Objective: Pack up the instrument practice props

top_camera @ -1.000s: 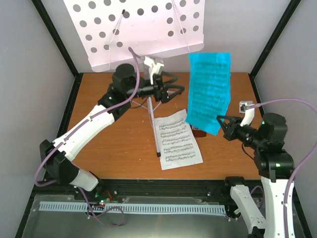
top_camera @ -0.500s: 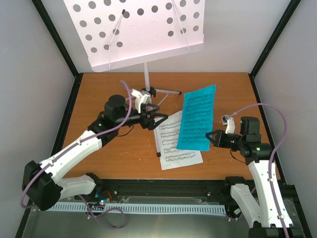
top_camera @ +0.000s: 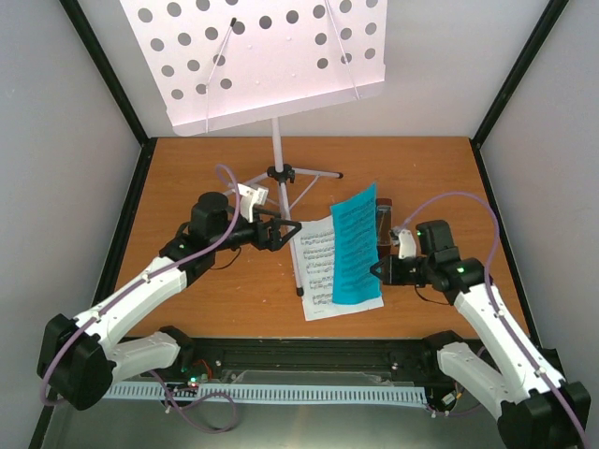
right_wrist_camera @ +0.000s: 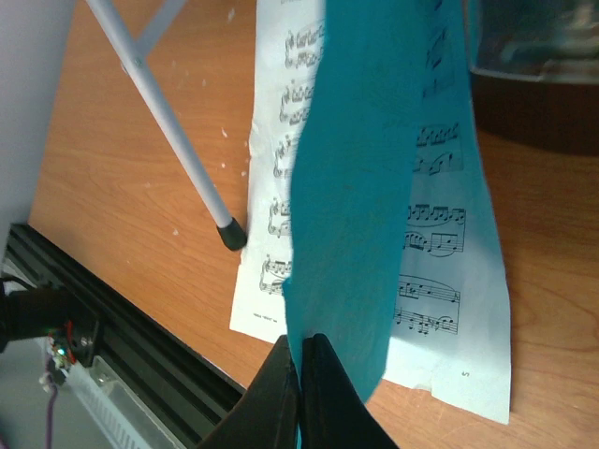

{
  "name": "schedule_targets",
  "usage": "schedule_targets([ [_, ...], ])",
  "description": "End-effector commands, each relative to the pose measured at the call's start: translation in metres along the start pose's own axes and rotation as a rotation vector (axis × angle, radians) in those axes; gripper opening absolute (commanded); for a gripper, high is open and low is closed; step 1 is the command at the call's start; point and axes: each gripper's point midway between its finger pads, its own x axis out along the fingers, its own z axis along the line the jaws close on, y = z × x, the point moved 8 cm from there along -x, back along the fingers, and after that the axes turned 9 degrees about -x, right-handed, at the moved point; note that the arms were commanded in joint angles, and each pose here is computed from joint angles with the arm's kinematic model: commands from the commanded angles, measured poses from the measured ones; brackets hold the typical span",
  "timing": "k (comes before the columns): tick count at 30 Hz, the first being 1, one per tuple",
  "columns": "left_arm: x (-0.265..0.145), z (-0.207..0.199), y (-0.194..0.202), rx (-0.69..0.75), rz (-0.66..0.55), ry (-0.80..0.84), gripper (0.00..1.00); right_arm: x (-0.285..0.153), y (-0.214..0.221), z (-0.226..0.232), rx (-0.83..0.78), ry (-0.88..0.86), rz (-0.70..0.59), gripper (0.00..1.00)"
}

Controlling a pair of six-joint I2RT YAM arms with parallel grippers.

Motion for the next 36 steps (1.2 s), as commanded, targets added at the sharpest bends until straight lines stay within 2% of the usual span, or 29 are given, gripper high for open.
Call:
schedule_targets([
  [1, -0.005, 0.006, -0.003, -0.014, -0.047, -0.079, 0.99, 0.016, -0.007, -0.007, 0.003, 0.107, -0.010, 0.03],
  [9, 0.003, 0.026, 0.009, -0.137, -0.076, -0.102, 1.00, 0.047, -0.008, -0.003, -0.022, 0.095, 0.058, 0.03],
  [11, 0.007, 0.028, 0.008, -0.157, -0.084, -0.100, 0.99, 0.049, -0.010, -0.002, -0.033, 0.127, 0.072, 0.06],
  [13, 0.011, 0.033, 0.007, -0.180, -0.099, -0.120, 0.99, 0.049, -0.009, -0.003, -0.038, 0.153, 0.072, 0.14],
  [16, 0.015, 0.041, 0.004, -0.198, -0.132, -0.163, 0.99, 0.046, -0.007, -0.005, -0.038, 0.177, 0.054, 0.34],
  [21, 0.024, 0.048, -0.001, -0.173, -0.159, -0.195, 0.95, 0.037, -0.006, -0.010, -0.042, 0.257, 0.019, 0.57],
  [24, 0.034, 0.051, -0.010, -0.134, -0.139, -0.228, 0.89, 0.023, -0.013, -0.010, -0.053, 0.332, -0.021, 0.76],
  [27, 0.041, 0.057, -0.012, -0.107, -0.110, -0.272, 0.80, 0.005, -0.021, -0.002, -0.070, 0.344, -0.072, 0.90],
  [30, 0.042, 0.061, -0.007, -0.095, -0.103, -0.282, 0.72, -0.012, -0.024, 0.011, -0.088, 0.277, -0.137, 1.00],
  [36, 0.052, 0.066, -0.010, -0.065, -0.098, -0.285, 0.65, -0.033, -0.016, 0.014, -0.074, 0.281, -0.247, 1.00],
])
